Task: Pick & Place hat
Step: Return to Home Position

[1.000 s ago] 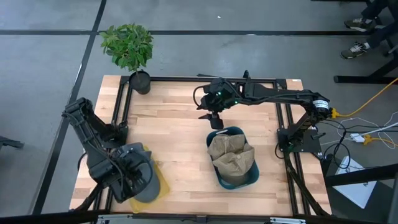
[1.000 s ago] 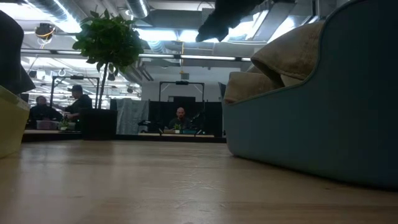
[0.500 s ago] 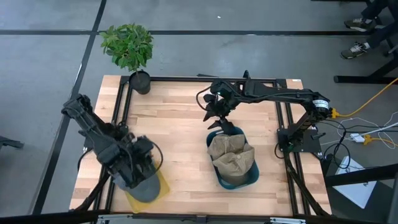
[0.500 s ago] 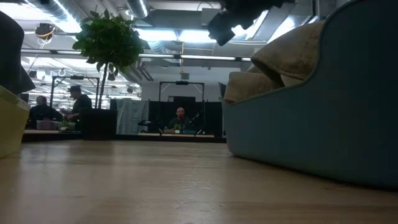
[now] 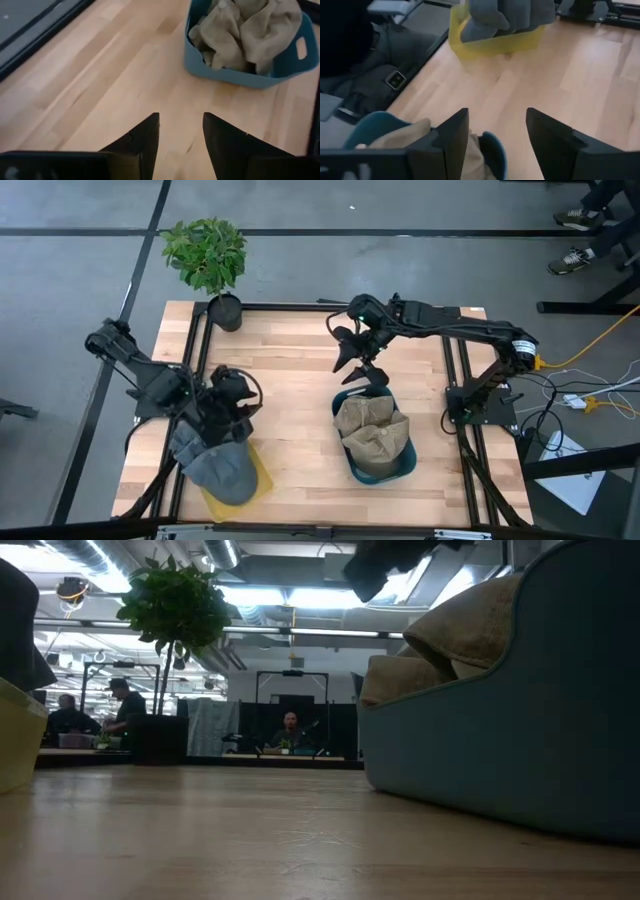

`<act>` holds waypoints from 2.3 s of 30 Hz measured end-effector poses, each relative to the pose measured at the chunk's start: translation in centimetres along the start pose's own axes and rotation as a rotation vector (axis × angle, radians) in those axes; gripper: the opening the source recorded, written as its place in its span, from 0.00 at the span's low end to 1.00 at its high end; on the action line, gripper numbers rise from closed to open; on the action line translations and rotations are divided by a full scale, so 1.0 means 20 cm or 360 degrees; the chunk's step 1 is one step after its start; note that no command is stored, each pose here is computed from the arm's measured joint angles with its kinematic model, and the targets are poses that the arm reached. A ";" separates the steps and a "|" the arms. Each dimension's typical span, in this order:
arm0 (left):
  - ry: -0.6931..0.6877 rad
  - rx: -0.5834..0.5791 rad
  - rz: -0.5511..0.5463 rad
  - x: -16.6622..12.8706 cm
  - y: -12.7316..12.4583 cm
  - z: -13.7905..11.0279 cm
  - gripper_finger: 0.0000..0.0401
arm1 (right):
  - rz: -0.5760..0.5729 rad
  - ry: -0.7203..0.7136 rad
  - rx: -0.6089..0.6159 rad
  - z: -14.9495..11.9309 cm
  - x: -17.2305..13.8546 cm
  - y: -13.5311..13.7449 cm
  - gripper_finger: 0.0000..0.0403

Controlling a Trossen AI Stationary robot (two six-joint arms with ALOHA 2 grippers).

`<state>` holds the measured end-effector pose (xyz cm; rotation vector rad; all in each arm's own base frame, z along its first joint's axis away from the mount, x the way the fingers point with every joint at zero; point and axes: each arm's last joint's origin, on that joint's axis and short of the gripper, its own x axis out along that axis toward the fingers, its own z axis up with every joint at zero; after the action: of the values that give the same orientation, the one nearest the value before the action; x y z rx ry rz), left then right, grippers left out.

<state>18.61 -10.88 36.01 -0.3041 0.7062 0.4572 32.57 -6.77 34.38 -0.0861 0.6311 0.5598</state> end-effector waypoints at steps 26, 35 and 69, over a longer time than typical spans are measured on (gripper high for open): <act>-0.0432 0.0134 -0.0199 0.11 0.22 -0.06 0.33 | -0.0870 -0.0895 0.0103 -0.57 -0.29 0.51 0.49; -0.0447 0.0134 -0.0146 0.14 0.25 -0.09 0.33 | -0.1205 -0.1024 0.0157 -0.80 -0.28 0.58 0.49; -0.0469 0.0141 -0.0075 0.13 0.28 -0.10 0.33 | -0.1723 -0.0943 0.0316 -1.29 -0.17 0.67 0.49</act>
<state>16.46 -6.09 32.08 -0.1645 0.4292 0.4140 9.43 -3.23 16.73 -0.0586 -0.0005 -0.5229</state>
